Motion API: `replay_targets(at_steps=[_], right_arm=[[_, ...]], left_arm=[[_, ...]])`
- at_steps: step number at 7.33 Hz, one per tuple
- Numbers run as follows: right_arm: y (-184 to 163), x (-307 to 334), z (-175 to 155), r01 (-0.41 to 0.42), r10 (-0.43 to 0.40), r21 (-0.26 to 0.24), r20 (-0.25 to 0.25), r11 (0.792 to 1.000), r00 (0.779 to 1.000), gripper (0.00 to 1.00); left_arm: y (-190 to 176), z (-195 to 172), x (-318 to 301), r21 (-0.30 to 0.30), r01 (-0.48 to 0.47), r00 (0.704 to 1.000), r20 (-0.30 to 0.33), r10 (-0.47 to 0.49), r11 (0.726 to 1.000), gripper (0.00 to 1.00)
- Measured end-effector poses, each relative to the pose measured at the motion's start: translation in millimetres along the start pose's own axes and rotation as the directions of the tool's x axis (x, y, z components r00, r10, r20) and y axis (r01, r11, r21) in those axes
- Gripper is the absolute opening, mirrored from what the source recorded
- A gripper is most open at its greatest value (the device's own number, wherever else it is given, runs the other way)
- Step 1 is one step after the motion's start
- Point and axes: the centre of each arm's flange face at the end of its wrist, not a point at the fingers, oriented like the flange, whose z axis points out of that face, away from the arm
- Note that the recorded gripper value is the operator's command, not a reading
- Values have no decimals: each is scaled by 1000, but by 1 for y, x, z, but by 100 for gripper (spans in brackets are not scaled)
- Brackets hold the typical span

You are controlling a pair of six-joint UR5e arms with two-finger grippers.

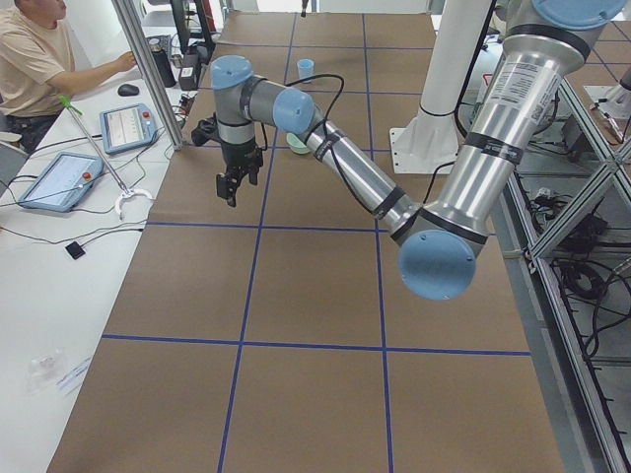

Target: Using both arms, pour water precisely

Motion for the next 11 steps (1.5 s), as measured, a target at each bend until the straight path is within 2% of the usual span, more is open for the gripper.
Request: replay_targets(at_steps=[2,3,5,6,8,9,11], right_arm=[[21,-56,1,-26,26,11,7,1000,1000,100],[33,-84,8,-54,54,27,-15,998,998,100],[60,-134,38,-156,166,112,-86,981,982,100],[78,-153,60,-201,227,189,-130,961,965,100],[121,-172,107,-222,316,382,-204,897,927,100],[144,-176,127,-209,342,471,-217,857,914,100],[176,-177,172,-166,370,611,-224,774,902,100]], left_arm=[[75,12,-95,30,39,999,25,-40,999,100],[97,20,-116,27,55,998,27,-56,998,100],[117,30,-128,13,73,997,25,-74,997,100],[122,33,-130,7,80,997,24,-80,997,100],[136,43,-134,-13,97,995,18,-97,995,100],[140,44,-135,-17,101,995,17,-101,995,100],[142,45,-135,-18,103,995,17,-103,995,100]])
